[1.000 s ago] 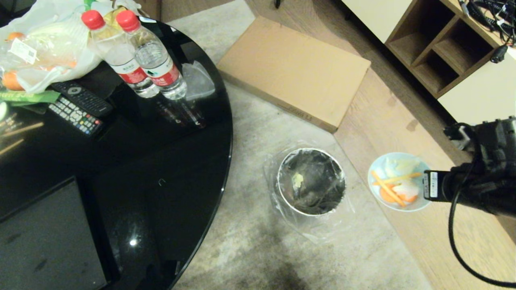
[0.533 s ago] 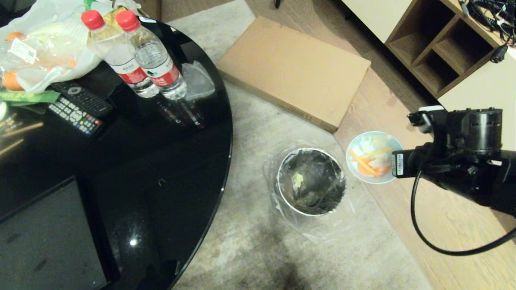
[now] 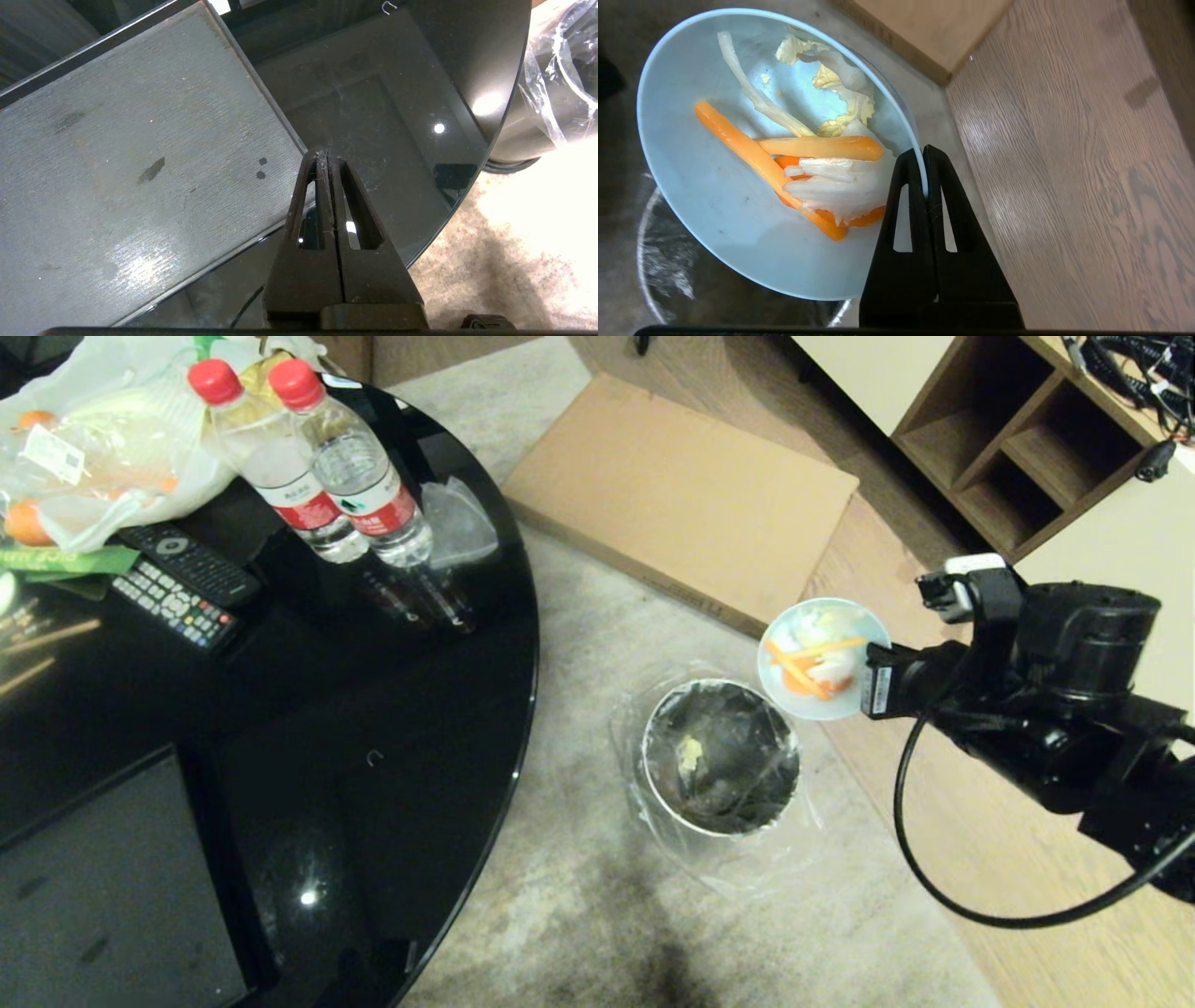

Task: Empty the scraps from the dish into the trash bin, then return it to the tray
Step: Move the bowl over the trash can

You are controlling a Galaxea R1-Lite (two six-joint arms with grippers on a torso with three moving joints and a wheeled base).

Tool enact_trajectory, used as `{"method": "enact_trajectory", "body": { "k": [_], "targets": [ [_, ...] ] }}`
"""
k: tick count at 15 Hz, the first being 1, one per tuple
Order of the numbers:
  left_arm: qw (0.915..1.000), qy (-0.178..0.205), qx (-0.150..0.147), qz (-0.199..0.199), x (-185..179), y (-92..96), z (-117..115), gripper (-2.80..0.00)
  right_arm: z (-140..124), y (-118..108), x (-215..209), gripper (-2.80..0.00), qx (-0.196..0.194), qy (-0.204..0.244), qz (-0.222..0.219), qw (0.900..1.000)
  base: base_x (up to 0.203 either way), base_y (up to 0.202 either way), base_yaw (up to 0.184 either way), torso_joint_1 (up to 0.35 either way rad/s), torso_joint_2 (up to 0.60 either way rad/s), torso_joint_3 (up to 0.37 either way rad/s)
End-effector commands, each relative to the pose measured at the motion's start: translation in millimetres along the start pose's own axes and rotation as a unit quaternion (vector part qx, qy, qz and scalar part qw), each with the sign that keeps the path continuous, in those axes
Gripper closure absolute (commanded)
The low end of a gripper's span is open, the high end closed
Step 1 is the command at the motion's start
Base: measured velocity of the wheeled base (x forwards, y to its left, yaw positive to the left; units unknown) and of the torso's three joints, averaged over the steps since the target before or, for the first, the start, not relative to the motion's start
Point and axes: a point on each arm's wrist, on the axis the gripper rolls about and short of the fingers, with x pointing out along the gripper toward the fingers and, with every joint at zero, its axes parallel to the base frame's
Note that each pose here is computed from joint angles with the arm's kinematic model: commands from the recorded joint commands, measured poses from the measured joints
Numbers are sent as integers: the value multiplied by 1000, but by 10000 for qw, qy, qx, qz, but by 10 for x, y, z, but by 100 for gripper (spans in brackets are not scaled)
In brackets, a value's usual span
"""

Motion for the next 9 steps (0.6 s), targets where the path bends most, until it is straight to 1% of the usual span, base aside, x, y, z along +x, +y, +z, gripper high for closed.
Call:
{"method": "enact_trajectory", "body": {
  "k": [1, 4, 9],
  "targets": [
    [10000, -4, -1, 2, 0, 0, 0, 0, -42, 34, -43, 0, 39, -137, 68, 9999, 0, 0, 0, 0, 0, 0],
    [10000, -4, -1, 2, 0, 0, 0, 0, -63, 97, -82, 0, 201, -508, 182, 9983, 0, 0, 0, 0, 0, 0],
    [10000, -4, -1, 10, 0, 0, 0, 0, -200, 255, -166, 0, 405, -1039, 465, 9927, 0, 0, 0, 0, 0, 0]
  ]
}}
